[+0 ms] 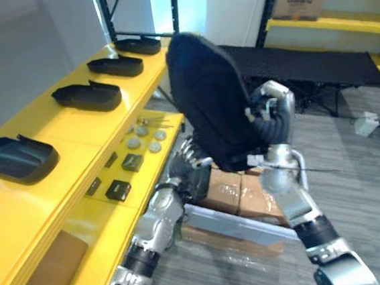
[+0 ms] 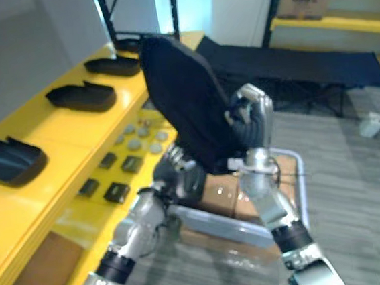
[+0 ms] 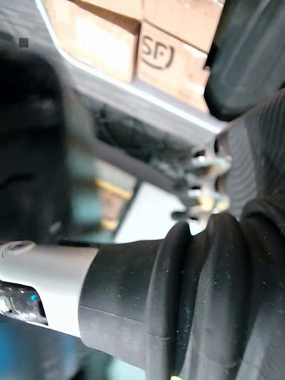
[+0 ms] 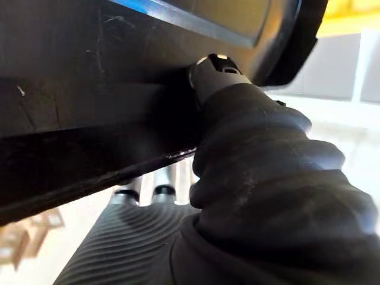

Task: Walk over and take plastic housings, then place them on the shelf

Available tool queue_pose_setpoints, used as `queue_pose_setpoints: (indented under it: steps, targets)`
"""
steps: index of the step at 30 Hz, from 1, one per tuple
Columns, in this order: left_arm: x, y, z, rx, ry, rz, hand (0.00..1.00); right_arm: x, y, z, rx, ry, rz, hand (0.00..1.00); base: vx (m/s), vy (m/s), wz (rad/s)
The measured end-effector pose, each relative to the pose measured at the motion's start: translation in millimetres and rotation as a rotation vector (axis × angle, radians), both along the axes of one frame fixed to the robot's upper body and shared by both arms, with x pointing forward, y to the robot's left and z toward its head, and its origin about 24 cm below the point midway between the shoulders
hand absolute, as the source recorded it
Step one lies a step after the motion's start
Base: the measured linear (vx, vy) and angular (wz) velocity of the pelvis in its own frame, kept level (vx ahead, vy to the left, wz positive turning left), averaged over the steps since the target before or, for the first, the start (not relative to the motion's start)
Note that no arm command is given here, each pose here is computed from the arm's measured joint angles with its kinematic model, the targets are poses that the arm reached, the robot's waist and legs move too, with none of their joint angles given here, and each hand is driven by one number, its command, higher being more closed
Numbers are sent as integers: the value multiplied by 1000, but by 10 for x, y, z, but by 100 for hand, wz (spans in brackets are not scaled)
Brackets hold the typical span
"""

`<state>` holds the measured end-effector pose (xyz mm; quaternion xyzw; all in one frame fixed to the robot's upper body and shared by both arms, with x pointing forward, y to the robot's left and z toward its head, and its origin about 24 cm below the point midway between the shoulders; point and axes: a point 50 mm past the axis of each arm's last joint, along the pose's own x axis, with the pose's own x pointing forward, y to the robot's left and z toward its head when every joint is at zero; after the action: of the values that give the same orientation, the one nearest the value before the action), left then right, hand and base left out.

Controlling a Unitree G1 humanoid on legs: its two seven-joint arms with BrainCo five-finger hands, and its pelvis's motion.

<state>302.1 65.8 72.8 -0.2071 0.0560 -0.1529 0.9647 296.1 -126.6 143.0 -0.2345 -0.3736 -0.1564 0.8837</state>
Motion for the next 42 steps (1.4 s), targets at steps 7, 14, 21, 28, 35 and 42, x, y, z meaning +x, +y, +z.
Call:
queue_pose_setpoints:
  steps: [7, 14, 21, 28, 35, 42]
  targets:
    - [-24, -77, -2, -51, 5, -11, 0, -27, 137, -241, 44, 105, 40, 100, -15, -1, 0]
    - [-48, -127, -98, -172, 108, -40, 100, -26, 183, -405, 88, 175, 38, 100, 0, 0, 0]
    - [-50, -124, -134, -164, 125, -12, 100, -56, 251, -471, 134, 180, 37, 100, -6, 1, 4]
    - [-44, -111, -125, -161, 115, 2, 100, -72, 287, -463, 153, 168, 36, 100, -21, -2, 2]
    - [-19, -116, -74, -155, 86, 3, 100, -110, 308, -451, 176, 153, 74, 0, 0, 0, 0]
    - [-16, -107, 113, -83, -19, 46, 100, -145, 221, -377, 229, 170, 139, 0, 0, 0, 0]
